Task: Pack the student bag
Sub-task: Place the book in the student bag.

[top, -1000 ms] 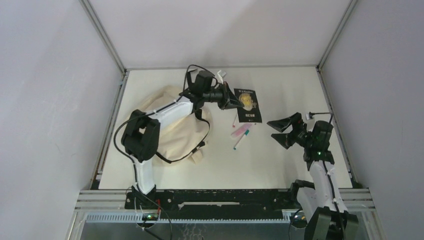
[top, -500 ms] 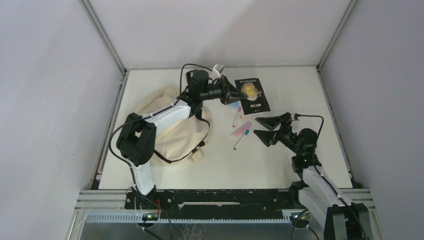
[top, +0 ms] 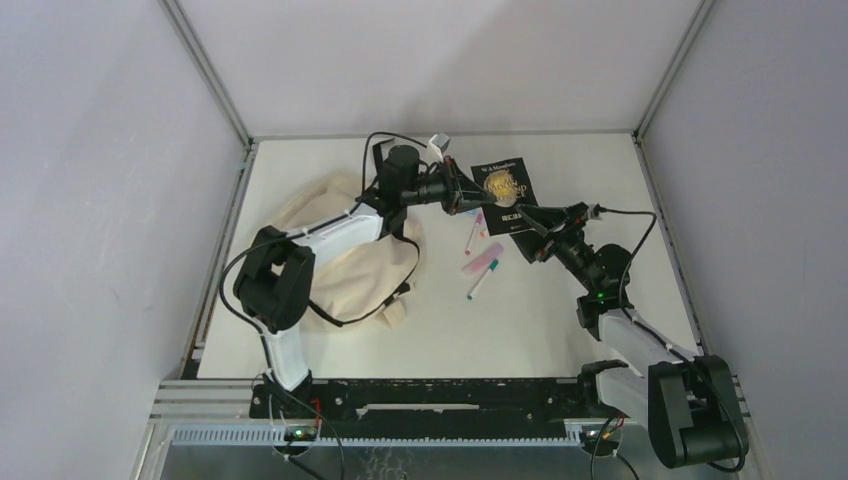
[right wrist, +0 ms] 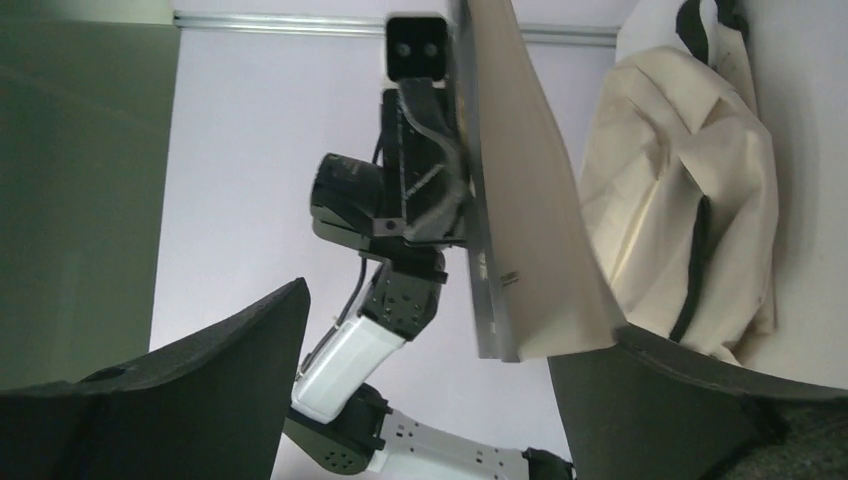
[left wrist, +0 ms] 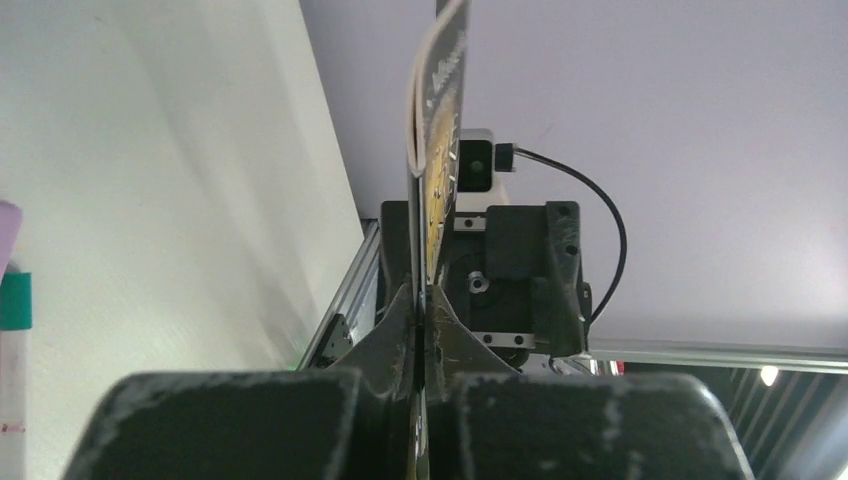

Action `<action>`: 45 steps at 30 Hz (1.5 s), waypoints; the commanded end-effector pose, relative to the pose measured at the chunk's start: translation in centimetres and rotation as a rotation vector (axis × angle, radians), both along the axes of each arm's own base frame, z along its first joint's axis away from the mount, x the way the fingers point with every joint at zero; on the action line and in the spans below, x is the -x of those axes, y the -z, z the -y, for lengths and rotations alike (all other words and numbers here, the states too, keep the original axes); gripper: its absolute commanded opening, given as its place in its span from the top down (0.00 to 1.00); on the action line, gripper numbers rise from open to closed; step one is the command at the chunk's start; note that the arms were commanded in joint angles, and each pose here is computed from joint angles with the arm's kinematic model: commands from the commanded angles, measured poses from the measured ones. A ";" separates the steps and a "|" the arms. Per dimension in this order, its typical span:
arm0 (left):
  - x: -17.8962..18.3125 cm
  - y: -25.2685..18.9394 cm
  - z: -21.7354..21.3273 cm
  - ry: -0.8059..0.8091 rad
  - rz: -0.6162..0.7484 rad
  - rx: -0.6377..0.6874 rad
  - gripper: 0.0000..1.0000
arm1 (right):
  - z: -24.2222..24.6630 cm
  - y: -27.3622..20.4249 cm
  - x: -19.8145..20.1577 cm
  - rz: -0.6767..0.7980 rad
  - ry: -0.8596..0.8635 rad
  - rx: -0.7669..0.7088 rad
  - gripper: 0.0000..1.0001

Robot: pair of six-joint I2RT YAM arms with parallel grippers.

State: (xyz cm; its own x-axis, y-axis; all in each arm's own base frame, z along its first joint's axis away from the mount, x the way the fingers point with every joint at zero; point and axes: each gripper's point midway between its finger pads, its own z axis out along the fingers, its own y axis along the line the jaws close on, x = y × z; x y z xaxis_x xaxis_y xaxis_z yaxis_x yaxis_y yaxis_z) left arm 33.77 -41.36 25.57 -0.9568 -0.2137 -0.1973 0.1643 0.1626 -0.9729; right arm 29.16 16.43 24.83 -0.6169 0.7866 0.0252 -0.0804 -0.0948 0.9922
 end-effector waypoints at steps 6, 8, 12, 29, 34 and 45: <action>1.6 -0.7 -0.8 0.032 0.070 -0.023 1.00 | 3.2 -4.1 -1.0 0.130 0.129 -0.018 0.16; 1.7 -0.6 -0.7 0.034 0.068 -0.024 1.00 | 3.5 -3.9 -1.0 0.127 0.140 0.001 0.21; 1.9 -0.6 -0.7 0.040 0.071 -0.024 1.00 | 3.5 -3.3 -0.8 0.114 0.144 0.035 0.32; 2.2 -0.7 -0.8 0.044 0.087 -0.037 1.00 | 1.9 -0.2 -1.5 0.015 0.125 0.261 0.67; 2.3 -0.6 -0.8 0.048 0.089 -0.038 1.00 | 1.9 0.5 -1.6 -0.009 0.125 0.272 0.97; 1.5 2.0 -5.9 -0.027 0.247 -0.470 0.15 | 3.6 2.9 -0.4 -0.086 0.124 0.416 1.00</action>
State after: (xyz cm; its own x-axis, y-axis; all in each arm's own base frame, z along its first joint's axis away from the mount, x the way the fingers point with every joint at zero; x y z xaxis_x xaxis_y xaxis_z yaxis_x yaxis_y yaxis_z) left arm 32.05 -39.27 21.08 -0.9481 -0.1294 -0.2906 0.2200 0.3932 -0.8927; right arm 29.81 13.80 20.67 -0.5310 0.8316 -0.1628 0.0568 0.2266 0.9723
